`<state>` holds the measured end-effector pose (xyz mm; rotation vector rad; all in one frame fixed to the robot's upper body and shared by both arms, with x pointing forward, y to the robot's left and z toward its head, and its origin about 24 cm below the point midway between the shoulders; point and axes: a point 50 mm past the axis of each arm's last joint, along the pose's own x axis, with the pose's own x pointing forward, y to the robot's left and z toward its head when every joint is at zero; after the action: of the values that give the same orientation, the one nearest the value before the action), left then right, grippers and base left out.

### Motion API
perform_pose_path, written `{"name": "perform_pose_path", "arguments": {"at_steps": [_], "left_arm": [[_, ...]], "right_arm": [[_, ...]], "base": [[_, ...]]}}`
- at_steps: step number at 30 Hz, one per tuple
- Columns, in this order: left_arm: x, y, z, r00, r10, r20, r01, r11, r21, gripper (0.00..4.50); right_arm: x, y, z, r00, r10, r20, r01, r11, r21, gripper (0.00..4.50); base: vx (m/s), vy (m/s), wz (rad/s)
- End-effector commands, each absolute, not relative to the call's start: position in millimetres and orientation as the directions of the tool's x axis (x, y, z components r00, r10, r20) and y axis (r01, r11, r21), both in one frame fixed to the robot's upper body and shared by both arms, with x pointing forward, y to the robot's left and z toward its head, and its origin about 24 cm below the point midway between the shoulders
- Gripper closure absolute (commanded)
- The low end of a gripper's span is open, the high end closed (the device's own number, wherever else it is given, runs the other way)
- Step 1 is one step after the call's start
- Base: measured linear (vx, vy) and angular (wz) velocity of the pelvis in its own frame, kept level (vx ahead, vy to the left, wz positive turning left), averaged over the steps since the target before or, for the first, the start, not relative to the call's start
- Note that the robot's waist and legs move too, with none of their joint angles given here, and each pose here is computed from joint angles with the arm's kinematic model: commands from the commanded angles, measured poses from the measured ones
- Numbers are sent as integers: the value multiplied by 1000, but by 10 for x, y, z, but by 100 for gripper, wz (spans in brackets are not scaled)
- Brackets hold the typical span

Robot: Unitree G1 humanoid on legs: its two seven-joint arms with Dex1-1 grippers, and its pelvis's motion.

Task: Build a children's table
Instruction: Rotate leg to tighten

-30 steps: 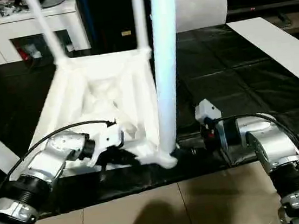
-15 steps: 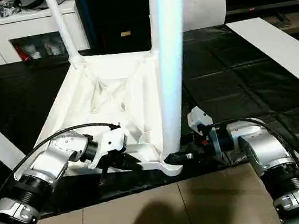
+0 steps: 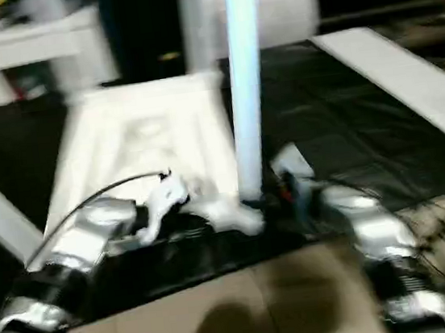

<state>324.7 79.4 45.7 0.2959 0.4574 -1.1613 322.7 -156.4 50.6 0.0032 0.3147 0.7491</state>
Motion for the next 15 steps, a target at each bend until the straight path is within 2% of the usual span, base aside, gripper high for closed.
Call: {"name": "perform_pose_path", "arguments": {"at_steps": [1,2,5,6,8,14,15], "left_arm": [[3358,639,656,416,-816,-401,894,448,14,450],[3387,589,663,458,-799,-390,871,492,15,450],[3408,534,668,492,-781,-383,850,527,17,450],[3416,492,674,512,-771,-378,837,547,20,450],[3408,429,682,530,-759,-378,826,563,29,450],[3394,492,659,511,-760,-400,846,526,81,450],[3394,495,658,510,-760,-402,847,525,82,450]], "right_arm": [[3252,-1492,277,750,533,-393,-523,840,141,244],[3298,-1450,284,784,493,-378,-481,867,133,244],[3334,-1381,297,807,471,-357,-455,880,132,244],[3355,-1311,308,819,464,-337,-446,885,135,179],[3380,-1175,316,841,442,-313,-419,897,140,180],[3357,-1209,335,849,446,-284,-430,895,120,113],[3355,-1215,336,849,446,-282,-431,895,119,113]], "base": [[0,0,0],[0,0,0],[0,0,0],[0,0,0],[0,0,0],[0,0,0],[0,0,0]]}}
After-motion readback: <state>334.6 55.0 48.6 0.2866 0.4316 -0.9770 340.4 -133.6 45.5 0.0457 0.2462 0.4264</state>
